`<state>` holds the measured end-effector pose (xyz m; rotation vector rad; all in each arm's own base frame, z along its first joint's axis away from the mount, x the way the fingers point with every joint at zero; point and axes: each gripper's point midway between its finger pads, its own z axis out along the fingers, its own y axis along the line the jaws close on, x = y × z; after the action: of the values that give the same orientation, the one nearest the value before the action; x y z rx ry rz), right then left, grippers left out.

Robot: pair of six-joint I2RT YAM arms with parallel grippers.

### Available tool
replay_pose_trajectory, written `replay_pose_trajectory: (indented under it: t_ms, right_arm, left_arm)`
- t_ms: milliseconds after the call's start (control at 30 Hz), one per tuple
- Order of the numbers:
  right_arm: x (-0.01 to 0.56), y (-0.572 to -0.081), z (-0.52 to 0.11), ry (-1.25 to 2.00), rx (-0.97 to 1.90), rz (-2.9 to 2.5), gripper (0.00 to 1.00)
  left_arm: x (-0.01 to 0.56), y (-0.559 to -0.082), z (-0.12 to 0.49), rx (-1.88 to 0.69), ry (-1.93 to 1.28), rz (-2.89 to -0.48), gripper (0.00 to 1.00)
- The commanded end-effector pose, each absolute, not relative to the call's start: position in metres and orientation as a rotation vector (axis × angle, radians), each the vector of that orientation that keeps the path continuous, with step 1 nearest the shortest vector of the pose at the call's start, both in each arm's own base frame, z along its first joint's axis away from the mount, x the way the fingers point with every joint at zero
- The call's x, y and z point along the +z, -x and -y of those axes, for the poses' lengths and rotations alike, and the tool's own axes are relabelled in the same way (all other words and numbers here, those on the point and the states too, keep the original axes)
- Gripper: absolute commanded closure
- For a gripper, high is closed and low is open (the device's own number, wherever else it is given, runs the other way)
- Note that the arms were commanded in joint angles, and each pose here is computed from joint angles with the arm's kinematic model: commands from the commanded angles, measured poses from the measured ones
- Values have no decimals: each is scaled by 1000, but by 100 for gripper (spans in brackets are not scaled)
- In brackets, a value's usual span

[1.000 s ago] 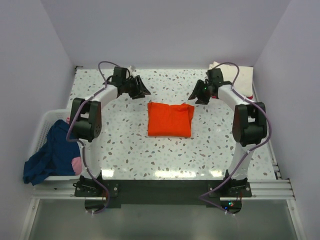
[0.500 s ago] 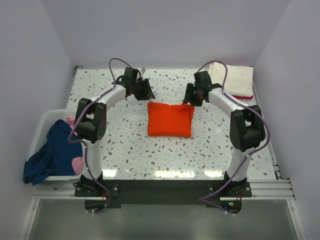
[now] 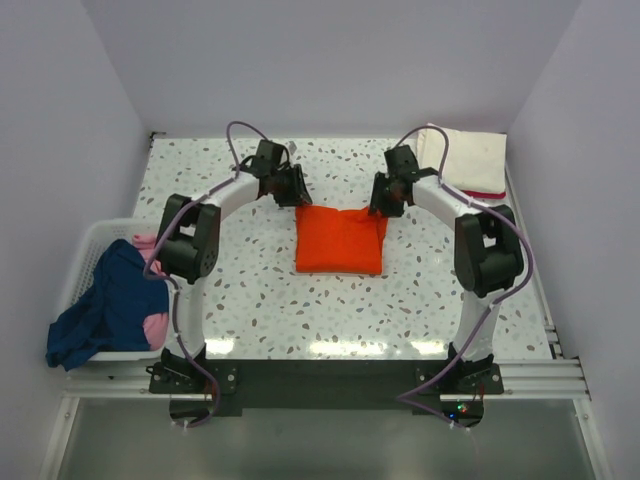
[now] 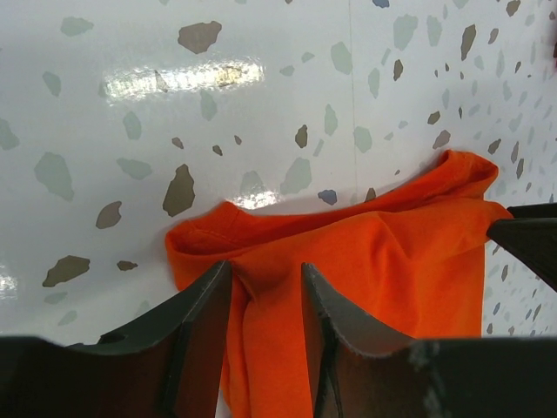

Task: Fold and stack the t-shirts
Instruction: Fold the tshirt

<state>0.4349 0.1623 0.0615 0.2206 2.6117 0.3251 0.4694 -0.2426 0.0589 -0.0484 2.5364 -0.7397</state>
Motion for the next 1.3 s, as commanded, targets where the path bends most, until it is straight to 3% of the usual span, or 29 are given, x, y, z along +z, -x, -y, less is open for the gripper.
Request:
replay_pose_trajectory:
  t_ms: [0,133,333,567,867,1267]
  right_arm:
    - [69,-449,-167,-231,314,-2571,56]
    - [67,-451,-173,-234,337,-2575,61]
    - [66,-452,-173,-251,338,-2574,80]
    - [79,-451,-170,-270,327,-2561,99]
    - [106,-464,-160,-299,342,-2487,100]
    - [71,-495,-150,-345,405,-2501,100]
  left_arm:
    - [68,-479,251,-734,10,-2501,59]
    - [68,-477,254,-741,5,-2504,63]
    - [70,-477,253,-740,3,-2500,73]
    - [78,-476,253,-742,-2,-2487,97]
    - [101,-485,242,-744,22,-2433,100]
    - [87,-508,231,-789,89,-2423,100]
